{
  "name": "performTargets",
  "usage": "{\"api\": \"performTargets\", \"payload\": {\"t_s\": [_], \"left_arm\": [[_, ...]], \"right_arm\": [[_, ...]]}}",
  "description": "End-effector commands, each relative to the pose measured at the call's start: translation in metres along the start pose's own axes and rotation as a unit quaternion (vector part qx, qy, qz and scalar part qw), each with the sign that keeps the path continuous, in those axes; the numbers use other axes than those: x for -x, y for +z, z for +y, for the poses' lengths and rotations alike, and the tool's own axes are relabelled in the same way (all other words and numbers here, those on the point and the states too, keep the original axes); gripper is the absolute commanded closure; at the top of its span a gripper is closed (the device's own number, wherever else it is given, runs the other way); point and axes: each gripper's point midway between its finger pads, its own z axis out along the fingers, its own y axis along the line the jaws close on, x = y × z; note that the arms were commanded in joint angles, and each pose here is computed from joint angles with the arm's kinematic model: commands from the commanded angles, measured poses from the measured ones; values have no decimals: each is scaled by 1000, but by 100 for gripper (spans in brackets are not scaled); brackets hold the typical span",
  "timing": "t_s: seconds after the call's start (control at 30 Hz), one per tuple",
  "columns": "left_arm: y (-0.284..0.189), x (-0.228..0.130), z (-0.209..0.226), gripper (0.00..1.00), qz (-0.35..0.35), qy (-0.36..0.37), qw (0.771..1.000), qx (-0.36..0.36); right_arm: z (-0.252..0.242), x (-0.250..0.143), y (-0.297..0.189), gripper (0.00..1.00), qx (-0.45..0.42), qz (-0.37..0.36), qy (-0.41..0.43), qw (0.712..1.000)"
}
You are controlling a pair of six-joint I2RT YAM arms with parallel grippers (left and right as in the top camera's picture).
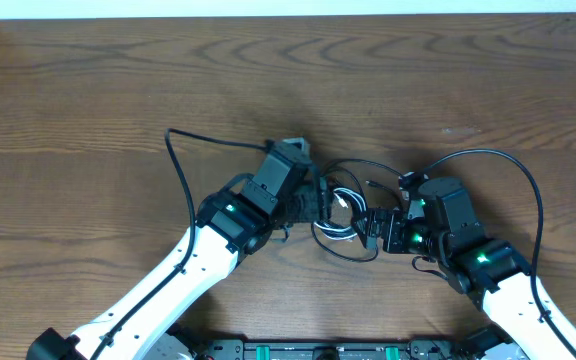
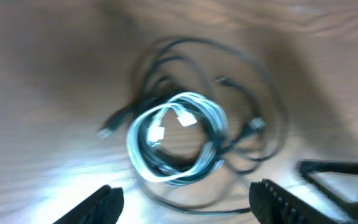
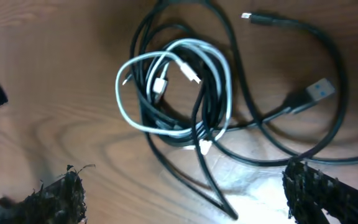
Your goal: Untangle cables
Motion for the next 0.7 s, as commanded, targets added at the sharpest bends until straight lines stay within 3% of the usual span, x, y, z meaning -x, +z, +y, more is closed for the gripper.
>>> {"api": "performTargets", "payload": {"t_s": [0.0,0.1,0.27,0.43,0.53,0.67], "left_arm": [[-6,11,26,31,-31,-24,997,70],[-12,11,58,30,-43,-89,986,134],[-25,16,102,30,-68,-201,956,202],[-36,24,130,30,-83,-269,933,223],[-44,27,144,30,-87,-296,923,231],[-51,26,157,30,-87,-314,913,244]], "right_arm": [[4,20,-4,1,-6,-42,-14,999],[16,26,-4,1,20,-54,-34,998],[59,8,6,2,94,-27,-188,977],[47,-17,35,3,7,25,-306,952],[37,-22,52,13,-47,55,-363,929],[41,-28,73,21,-54,88,-417,903]]}}
